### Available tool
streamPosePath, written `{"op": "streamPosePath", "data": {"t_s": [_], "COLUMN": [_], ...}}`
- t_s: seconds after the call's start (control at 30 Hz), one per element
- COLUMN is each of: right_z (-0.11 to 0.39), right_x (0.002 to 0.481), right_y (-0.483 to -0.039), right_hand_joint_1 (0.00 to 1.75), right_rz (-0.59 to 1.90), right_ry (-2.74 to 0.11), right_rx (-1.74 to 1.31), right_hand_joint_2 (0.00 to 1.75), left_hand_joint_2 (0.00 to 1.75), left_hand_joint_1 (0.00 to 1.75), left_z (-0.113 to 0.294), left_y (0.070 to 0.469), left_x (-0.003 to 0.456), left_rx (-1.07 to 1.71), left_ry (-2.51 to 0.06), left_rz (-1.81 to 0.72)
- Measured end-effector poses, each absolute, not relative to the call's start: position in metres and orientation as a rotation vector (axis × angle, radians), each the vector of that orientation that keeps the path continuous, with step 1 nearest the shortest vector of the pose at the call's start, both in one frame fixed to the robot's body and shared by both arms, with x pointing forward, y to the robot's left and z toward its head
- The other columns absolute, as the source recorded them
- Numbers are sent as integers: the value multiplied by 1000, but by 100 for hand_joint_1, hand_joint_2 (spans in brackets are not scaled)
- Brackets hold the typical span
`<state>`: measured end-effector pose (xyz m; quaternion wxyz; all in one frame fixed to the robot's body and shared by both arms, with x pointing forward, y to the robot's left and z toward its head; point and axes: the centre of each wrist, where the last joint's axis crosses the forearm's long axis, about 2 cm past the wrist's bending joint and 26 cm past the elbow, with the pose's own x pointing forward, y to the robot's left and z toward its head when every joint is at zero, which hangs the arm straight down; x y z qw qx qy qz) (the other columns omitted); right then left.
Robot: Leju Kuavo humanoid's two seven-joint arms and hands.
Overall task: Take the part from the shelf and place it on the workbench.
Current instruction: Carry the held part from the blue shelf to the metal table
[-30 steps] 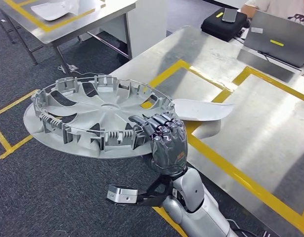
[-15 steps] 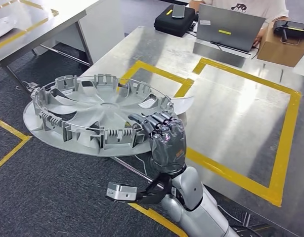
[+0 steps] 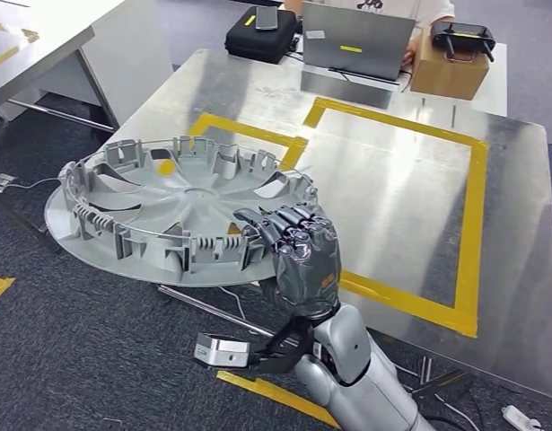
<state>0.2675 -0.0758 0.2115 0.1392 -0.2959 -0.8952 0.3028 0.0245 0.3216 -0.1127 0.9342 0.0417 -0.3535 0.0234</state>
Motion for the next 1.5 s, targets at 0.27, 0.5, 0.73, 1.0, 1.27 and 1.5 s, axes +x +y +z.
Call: {"op": "streamPosePath", "data": {"t_s": [0.27, 0.5, 0.73, 1.0, 1.27, 1.5], "right_z": [212, 211, 212, 211, 214, 216], "right_x": [267, 266, 266, 265, 263, 263], "right_y": [-75, -75, -75, -74, -76, -79], "right_hand_joint_1": [175, 175, 175, 175, 175, 175], "right_rz": [876, 878, 877, 891, 932, 921], "right_ry": [-2590, -2589, -2594, -2598, -2630, -2629], "right_rx": [-859, -856, -855, -862, -947, -974], "right_hand_joint_2": [175, 175, 175, 175, 175, 175], "left_hand_joint_2": [0, 0, 0, 0, 0, 0], "left_hand_joint_1": [0, 0, 0, 0, 0, 0], "left_z": [-113, -113, -113, -113, -112, -112], "left_y": [321, 322, 321, 320, 322, 322], "left_x": [25, 24, 26, 27, 28, 27], "left_rx": [83, 85, 81, 80, 88, 85], "left_ry": [-723, -720, -725, -727, -723, -720], "left_rz": [52, 51, 53, 57, 58, 49]}}
